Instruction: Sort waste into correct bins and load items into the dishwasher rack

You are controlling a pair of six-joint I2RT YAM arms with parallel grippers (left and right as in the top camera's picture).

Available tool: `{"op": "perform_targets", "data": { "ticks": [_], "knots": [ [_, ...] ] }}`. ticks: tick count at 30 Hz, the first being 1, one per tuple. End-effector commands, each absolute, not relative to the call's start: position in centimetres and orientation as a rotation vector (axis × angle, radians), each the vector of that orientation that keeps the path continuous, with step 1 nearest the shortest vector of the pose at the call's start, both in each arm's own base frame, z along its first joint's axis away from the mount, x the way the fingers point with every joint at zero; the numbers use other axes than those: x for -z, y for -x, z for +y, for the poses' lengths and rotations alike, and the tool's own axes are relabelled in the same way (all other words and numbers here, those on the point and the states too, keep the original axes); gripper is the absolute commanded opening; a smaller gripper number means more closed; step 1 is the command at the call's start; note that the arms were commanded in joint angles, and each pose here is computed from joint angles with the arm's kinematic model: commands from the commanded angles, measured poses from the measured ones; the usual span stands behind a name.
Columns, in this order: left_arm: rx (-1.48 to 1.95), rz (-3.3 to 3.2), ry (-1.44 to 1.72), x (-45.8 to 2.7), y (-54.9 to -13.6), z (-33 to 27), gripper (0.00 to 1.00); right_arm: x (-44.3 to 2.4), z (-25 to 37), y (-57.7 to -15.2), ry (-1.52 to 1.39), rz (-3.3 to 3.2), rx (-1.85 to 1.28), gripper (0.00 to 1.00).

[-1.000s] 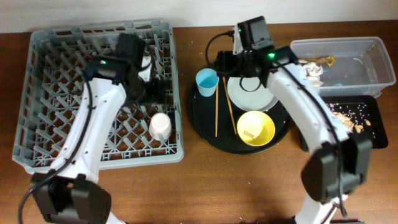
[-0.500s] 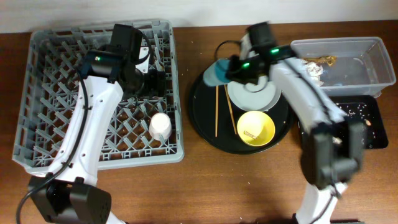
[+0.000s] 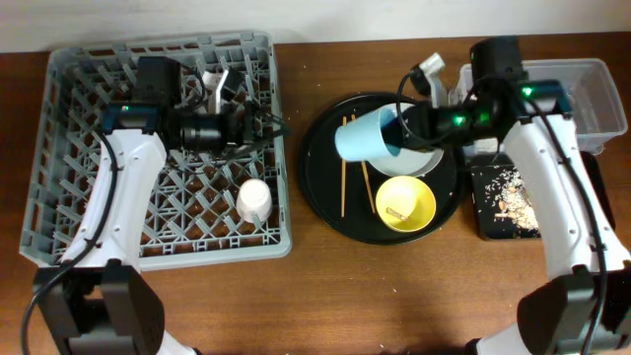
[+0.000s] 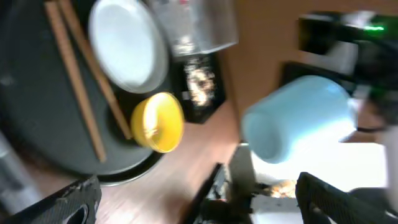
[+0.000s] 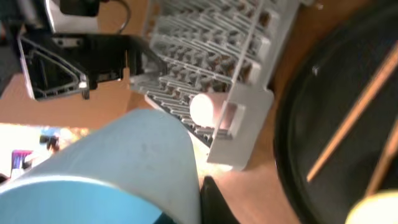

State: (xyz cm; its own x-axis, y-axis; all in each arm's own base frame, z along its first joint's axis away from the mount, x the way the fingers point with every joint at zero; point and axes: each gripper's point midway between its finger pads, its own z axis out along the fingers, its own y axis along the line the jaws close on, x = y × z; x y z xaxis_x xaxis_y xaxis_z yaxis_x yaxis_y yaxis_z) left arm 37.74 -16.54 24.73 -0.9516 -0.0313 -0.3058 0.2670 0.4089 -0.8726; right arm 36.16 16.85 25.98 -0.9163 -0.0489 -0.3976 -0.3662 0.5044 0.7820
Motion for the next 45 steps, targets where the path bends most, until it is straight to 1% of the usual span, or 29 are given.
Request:
{"op": "perform_targets", "data": {
  "ticks": [1, 3, 5, 7, 9, 11, 13, 16, 18, 19, 20, 21, 26, 28, 29, 32, 36, 37, 38, 39, 40, 41, 42, 43, 44, 45],
  "knots": [
    [1.787, 2.245, -0.28, -27.2, -36.6, -17.4, 0.99, -25.9, 19.6, -34.4, 0.47, 2.243, -1.667, 0.04],
    [1.851, 2.195, -0.305, -28.1, -36.2, -17.6, 0.99, -25.9, 21.1, -34.5, 0.527, 2.202, -1.678, 0.04],
    [1.905, 2.16, -0.332, -28.8, -35.8, -18.0, 0.99, -26.3, 23.3, -36.0, 0.502, 2.21, -1.611, 0.04],
    [1.948, 2.146, -0.369, -29.2, -35.1, -19.0, 0.99, -28.1, 26.0, -36.6, 0.55, 2.126, -1.618, 0.04],
    [1.981, 2.137, -0.401, -29.4, -34.5, -19.8, 0.99, -28.9, 28.2, -36.9, 0.557, 2.088, -1.592, 0.04],
    [2.035, 2.105, -0.429, -30.1, -33.9, -20.3, 0.98, -29.0, 28.7, -37.3, 0.539, 2.086, -1.568, 0.04],
    [2.09, 2.06, -0.447, -30.8, -33.6, -20.3, 0.89, -28.0, 28.7, -38.0, 0.506, 2.112, -1.544, 0.04],
    [2.092, 2.055, -0.452, -30.9, -33.5, -20.3, 0.64, -26.2, 29.0, -38.1, 0.494, 2.161, -1.585, 0.04],
    [2.09, 2.052, -0.453, -30.9, -33.6, -20.3, 0.54, -25.6, 29.0, -37.9, 0.478, 2.194, -1.596, 0.04],
    [2.089, 2.051, -0.454, -30.9, -33.6, -20.3, 0.55, -25.8, 29.1, -37.4, 0.511, 2.183, -1.619, 0.04],
    [2.083, 2.045, -0.457, -30.9, -33.7, -20.2, 0.68, -25.9, 29.4, -37.0, 0.529, 2.179, -1.639, 0.04],
    [2.078, 2.041, -0.457, -30.9, -33.8, -20.0, 0.75, -26.0, 29.7, -36.7, 0.541, 2.179, -1.646, 0.04],
    [2.069, 2.043, -0.417, -30.9, -34.4, -19.1, 0.75, -25.9, 30.1, -36.3, 0.548, 2.187, -1.653, 0.04],
    [2.069, 2.043, -0.417, -30.9, -34.4, -19.1, 0.85, -25.9, 30.1, -36.3, 0.548, 2.187, -1.653, 0.04],
    [2.068, 2.041, -0.42, -31.0, -34.4, -19.1, 0.87, -25.9, 30.1, -36.3, 0.548, 2.187, -1.653, 0.04],
    [2.067, 2.041, -0.421, -31.0, -34.4, -19.1, 0.86, -25.6, 30.0, -36.1, 0.55, 2.2, -1.656, 0.04],
    [2.067, 2.041, -0.421, -31.0, -34.4, -19.1, 0.77, -25.2, 29.9, -35.7, 0.554, 2.222, -1.659, 0.04],
    [2.067, 2.041, -0.421, -31.0, -34.4, -19.1, 0.72, -25.3, 29.9, -35.6, 0.562, 2.218, -1.664, 0.04],
    [2.065, 2.042, -0.42, -30.9, -34.4, -19.1, 0.58, -25.4, 29.9, -35.5, 0.566, 2.214, -1.675, 0.04],
    [2.063, 2.042, -0.421, -30.9, -34.4, -19.1, 0.47, -25.4, 29.9, -35.4, 0.571, 2.211, -1.683, 0.07],
    [2.062, 2.04, -0.424, -30.9, -34.4, -19.1, 0.4, -25.5, 29.9, -35.4, 0.572, 2.211, -1.684, 0.38],
    [2.051, 2.03, -0.432, -31.0, -34.6, -19.0, 0.35, -25.6, 29.7, -35.5, 0.574, 2.204, -1.691, 0.63],
    [2.017, 2.008, -0.424, -31.1, -35.4, -17.9, 0.32, -25.8, 29.0, -35.8, 0.563, 2.195, -1.705, 0.69],
    [1.963, 2.009, -0.367, -30.8, -36.4, -16.0, 0.32, -26.0, 27.7, -36.4, 0.538, 2.182, -1.716, 0.72],
    [1.867, 2.049, -0.291, -29.9, -37.7, -14.1, 0.29, -26.4, 26.0, -37.3, 0.499, 2.164, -1.72, 0.73],
    [1.631, 2.184, -0.174, -27.3, -39.6, -11.9, 0.28, -26.4, 23.7, -38.6, 0.453, 2.149, -1.692, 0.8]
  ]
}}
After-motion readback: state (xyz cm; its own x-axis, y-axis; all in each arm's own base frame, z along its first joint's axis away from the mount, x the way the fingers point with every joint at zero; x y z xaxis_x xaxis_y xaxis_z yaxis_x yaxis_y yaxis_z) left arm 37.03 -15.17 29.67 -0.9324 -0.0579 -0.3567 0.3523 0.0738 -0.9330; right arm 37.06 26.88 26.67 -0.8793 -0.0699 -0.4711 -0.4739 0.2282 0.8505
